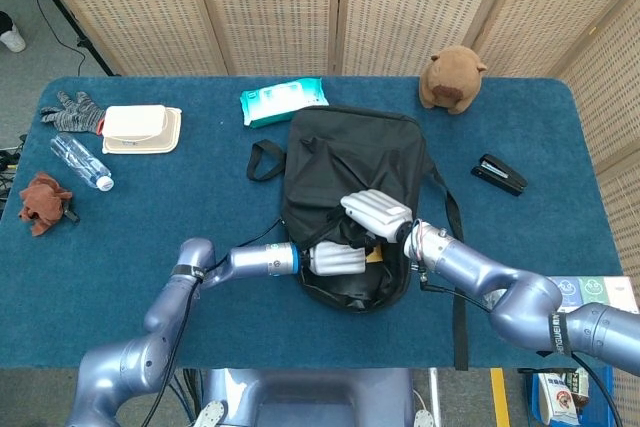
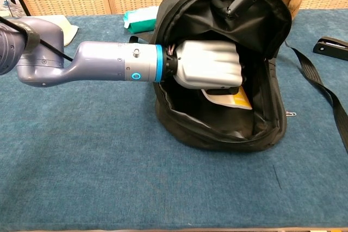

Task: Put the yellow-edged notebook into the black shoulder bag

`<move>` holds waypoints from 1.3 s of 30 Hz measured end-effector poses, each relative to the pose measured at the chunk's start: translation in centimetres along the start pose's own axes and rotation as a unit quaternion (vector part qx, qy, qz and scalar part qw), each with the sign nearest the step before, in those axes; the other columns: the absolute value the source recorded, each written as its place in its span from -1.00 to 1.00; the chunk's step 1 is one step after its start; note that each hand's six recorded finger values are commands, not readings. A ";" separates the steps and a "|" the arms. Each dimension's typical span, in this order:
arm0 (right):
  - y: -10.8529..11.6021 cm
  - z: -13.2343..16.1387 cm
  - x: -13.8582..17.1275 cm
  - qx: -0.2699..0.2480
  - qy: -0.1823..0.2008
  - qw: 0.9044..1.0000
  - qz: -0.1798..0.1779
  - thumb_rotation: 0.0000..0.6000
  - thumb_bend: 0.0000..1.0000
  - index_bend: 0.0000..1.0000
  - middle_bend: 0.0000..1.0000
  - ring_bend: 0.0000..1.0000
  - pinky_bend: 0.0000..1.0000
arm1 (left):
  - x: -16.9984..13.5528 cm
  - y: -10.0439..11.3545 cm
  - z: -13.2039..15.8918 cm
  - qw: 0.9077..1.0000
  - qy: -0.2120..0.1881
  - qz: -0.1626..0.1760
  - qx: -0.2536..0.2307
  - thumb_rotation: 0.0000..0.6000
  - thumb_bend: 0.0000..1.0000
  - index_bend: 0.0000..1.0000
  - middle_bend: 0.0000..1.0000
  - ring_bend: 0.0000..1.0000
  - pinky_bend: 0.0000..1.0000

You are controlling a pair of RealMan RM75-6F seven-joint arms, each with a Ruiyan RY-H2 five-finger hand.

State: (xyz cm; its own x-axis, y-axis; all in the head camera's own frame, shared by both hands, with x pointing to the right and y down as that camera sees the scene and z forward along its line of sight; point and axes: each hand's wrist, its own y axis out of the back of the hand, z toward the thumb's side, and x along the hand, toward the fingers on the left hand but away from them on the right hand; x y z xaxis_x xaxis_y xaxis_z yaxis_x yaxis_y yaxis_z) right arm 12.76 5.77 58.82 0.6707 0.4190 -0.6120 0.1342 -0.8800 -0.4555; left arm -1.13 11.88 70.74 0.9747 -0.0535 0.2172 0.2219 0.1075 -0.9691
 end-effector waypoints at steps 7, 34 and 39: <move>0.3 -0.9 -0.3 0.002 -0.009 1.000 -0.008 1.00 0.74 0.22 0.32 0.33 0.01 | -0.8 0.6 0.1 1.000 -0.002 0.022 -0.020 1.00 -0.97 -0.61 -0.81 -0.64 0.01; 1.0 -5.6 -0.8 0.029 -0.074 0.996 -0.032 1.00 0.74 0.22 0.32 0.32 -0.07 | -12.9 6.3 0.5 0.949 0.001 0.251 -0.188 1.00 -1.00 -0.59 -0.91 -0.75 -0.08; 0.4 -7.2 0.0 0.026 -0.095 0.995 -0.032 1.00 0.74 0.22 0.32 0.32 -0.07 | -17.3 5.9 -1.5 0.949 0.046 0.251 -0.186 1.00 -1.00 -0.57 -0.89 -0.75 -0.08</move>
State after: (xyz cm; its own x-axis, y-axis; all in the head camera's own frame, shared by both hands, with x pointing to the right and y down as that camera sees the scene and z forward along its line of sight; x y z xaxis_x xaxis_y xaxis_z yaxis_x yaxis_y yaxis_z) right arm 18.02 3.79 63.28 0.5113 0.5126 -0.6898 0.1300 -0.8395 -0.5276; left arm -16.75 11.95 61.09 0.9443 -0.1767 -0.2778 -0.3123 -0.2139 -0.9256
